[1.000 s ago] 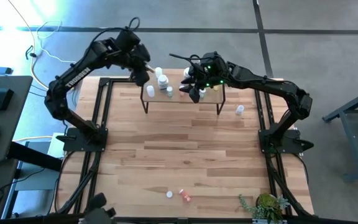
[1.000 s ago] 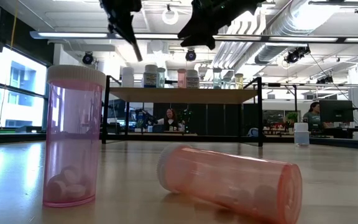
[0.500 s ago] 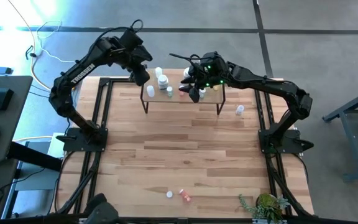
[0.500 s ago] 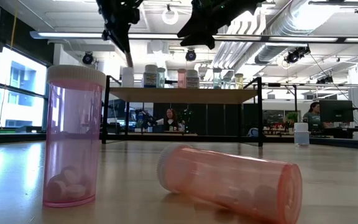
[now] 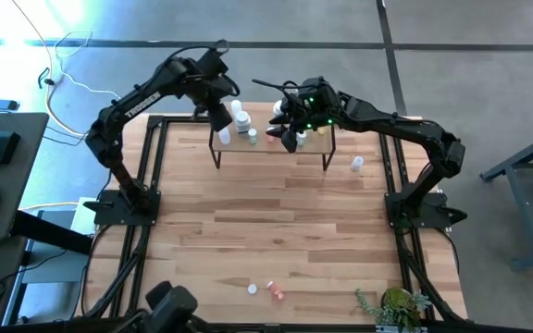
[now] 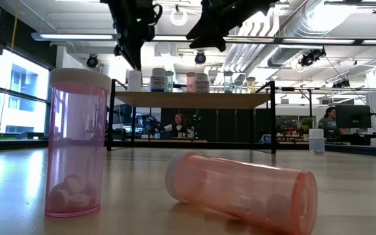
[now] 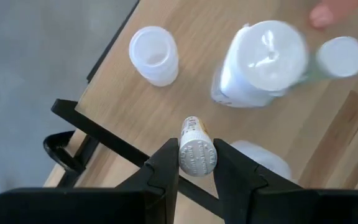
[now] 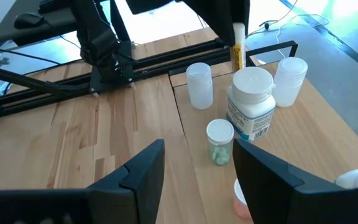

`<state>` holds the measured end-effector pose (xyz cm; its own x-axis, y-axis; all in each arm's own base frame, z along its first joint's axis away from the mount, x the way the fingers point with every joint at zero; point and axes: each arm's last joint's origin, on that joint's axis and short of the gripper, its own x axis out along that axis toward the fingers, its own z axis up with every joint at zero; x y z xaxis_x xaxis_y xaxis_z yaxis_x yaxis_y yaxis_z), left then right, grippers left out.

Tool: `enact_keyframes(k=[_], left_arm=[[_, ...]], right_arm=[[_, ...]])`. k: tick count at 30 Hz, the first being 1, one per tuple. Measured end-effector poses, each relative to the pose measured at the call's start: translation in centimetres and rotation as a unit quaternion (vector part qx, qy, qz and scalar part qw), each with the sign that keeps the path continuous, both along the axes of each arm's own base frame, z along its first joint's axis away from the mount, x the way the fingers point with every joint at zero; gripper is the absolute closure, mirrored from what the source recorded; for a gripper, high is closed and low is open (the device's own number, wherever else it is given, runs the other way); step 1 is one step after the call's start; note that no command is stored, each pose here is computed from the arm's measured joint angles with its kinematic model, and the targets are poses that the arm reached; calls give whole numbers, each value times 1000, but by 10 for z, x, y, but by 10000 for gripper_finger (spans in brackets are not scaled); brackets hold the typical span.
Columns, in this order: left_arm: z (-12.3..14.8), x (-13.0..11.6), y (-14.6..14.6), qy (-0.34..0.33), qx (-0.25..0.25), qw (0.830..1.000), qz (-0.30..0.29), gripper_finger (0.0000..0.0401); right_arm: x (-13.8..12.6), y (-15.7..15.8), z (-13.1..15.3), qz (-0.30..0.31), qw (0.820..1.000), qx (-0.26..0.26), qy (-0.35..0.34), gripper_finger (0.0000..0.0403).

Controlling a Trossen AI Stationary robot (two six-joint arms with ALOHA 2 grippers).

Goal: Pick and place medicine bottles onto shelf by color
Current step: Put the white yellow pill bottle on the shelf

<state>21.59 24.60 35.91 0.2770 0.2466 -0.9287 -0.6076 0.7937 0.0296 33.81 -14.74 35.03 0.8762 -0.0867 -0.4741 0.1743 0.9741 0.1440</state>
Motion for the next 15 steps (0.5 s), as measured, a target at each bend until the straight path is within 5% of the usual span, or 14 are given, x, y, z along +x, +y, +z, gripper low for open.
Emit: enact_keyframes(k=[15], left_arm=[[-21,12,12,27,-20,999,-12,327]], right_arm=[[0,0,0,0,1000,1,1,222]])
